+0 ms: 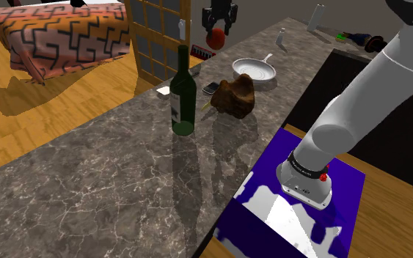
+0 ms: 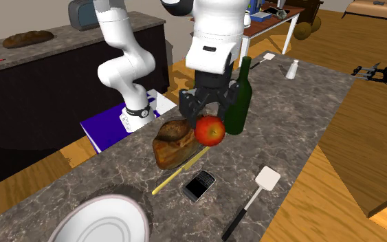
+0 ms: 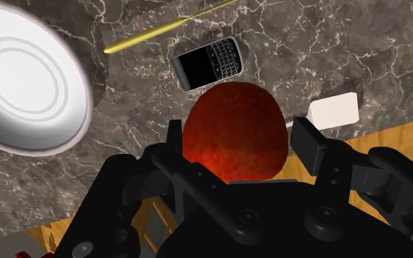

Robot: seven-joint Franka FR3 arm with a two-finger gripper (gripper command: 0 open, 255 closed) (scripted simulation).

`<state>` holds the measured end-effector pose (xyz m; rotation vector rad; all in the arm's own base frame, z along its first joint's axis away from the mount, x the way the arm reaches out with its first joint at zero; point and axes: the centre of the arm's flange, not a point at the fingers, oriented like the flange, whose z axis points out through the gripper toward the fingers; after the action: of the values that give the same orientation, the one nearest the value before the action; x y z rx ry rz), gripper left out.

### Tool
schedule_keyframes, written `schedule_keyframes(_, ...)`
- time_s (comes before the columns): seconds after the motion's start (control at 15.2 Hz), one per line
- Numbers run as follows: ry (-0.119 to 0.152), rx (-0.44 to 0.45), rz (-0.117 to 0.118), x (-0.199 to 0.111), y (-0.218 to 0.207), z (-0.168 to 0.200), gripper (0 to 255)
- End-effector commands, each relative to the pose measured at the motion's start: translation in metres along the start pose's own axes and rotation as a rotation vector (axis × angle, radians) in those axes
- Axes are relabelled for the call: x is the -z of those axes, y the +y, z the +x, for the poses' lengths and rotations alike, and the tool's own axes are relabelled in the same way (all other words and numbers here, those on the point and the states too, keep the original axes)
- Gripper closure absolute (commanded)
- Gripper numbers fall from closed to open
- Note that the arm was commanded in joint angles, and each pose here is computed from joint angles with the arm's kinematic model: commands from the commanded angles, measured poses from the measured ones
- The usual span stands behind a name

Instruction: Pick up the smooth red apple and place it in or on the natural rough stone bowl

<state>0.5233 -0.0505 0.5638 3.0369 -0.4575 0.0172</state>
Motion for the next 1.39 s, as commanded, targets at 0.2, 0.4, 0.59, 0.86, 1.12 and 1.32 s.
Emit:
schedule_keyframes(0.2, 0.0, 0.0, 0.0, 0.006, 0.008, -0.066, 255)
schedule_keyframes(0.4, 0.0, 0.0, 0.0, 0.009, 0.011, -0.106, 255)
schedule_keyframes(0.59, 0.0, 0.0, 0.0, 0.012, 0.015, -0.145, 255)
schedule_keyframes(0.86, 0.0, 0.0, 0.0, 0.016, 0.02, -0.198, 255)
schedule_keyframes(1.12, 0.0, 0.0, 0.0, -0.005, 0.018, -0.198, 255)
schedule_keyframes(1.32, 0.0, 0.0, 0.0, -0.021, 0.017, -0.199, 255)
